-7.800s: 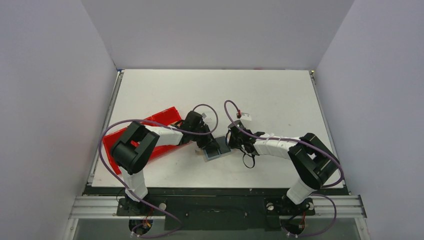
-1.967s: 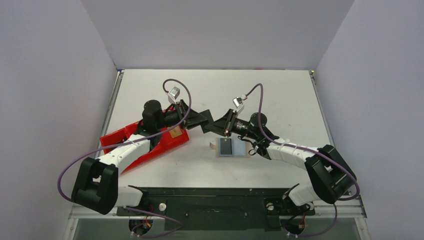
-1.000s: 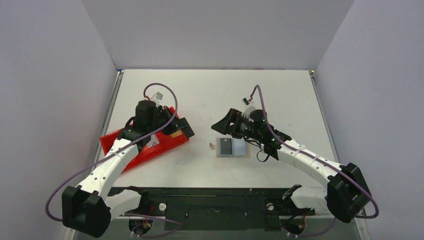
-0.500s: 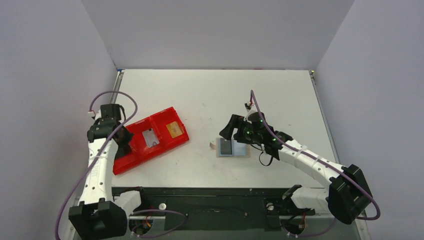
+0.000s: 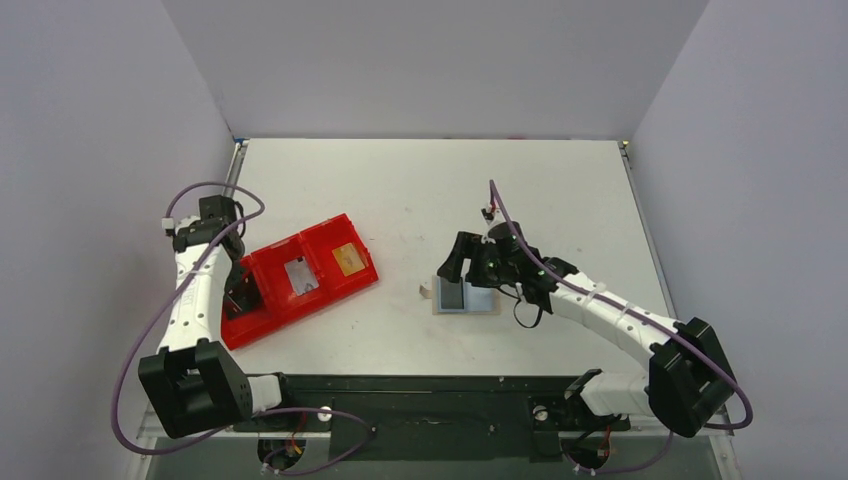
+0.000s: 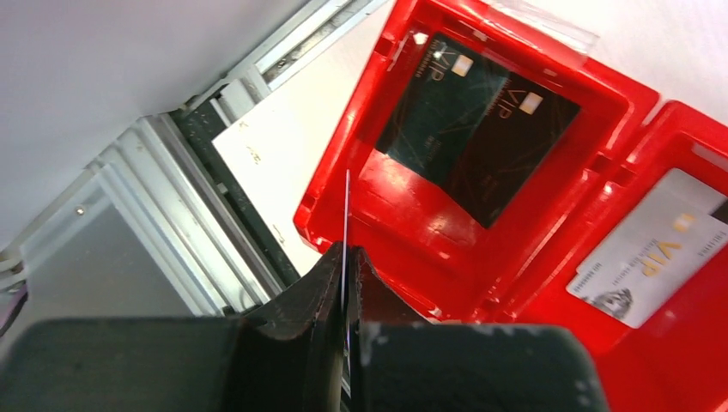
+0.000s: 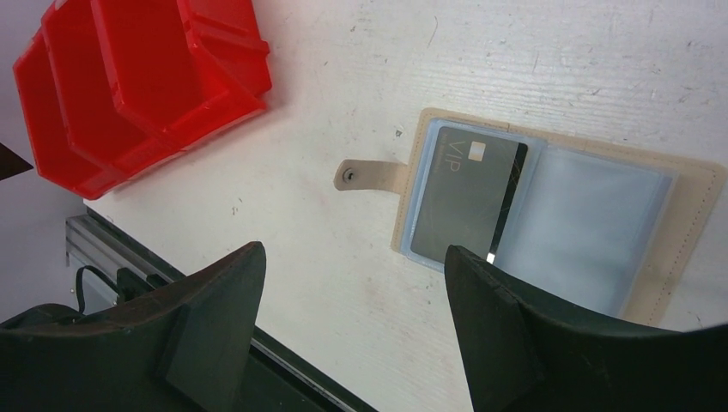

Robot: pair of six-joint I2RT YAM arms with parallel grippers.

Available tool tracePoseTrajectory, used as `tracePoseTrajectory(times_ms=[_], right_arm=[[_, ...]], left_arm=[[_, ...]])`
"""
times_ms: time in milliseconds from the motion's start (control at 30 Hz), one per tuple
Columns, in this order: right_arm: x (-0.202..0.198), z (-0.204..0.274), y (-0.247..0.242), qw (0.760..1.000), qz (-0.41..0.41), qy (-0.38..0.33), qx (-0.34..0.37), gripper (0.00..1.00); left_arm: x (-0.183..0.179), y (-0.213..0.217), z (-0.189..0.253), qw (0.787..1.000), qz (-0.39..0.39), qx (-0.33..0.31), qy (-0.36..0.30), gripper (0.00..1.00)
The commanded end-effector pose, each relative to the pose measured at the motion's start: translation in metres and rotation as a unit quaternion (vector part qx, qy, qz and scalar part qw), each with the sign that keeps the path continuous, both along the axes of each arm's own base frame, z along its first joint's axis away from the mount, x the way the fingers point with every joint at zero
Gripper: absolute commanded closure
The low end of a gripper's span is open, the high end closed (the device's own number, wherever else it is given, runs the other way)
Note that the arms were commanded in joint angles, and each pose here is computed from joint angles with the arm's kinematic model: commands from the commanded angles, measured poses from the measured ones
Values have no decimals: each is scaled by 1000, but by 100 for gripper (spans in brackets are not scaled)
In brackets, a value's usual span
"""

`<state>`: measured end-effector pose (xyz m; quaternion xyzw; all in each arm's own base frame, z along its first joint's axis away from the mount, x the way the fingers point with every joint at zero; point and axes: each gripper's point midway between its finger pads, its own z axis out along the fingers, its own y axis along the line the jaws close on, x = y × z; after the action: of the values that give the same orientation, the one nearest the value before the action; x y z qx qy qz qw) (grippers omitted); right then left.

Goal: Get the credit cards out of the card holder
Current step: Place the credit card in the storage box.

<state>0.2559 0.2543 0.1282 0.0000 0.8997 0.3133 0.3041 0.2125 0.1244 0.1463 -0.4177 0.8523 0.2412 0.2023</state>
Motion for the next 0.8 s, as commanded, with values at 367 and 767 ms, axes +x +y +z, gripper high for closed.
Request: tracePoseTrajectory(times_ms=[367, 767], right_arm=[[9, 16, 17, 999, 27, -16, -7, 29], [11, 18, 19, 999, 26, -19, -5, 29]], left_arm=[[-4, 11, -19, 999, 12, 30, 18, 100], [6, 9, -24, 1000, 7, 19, 6, 83]])
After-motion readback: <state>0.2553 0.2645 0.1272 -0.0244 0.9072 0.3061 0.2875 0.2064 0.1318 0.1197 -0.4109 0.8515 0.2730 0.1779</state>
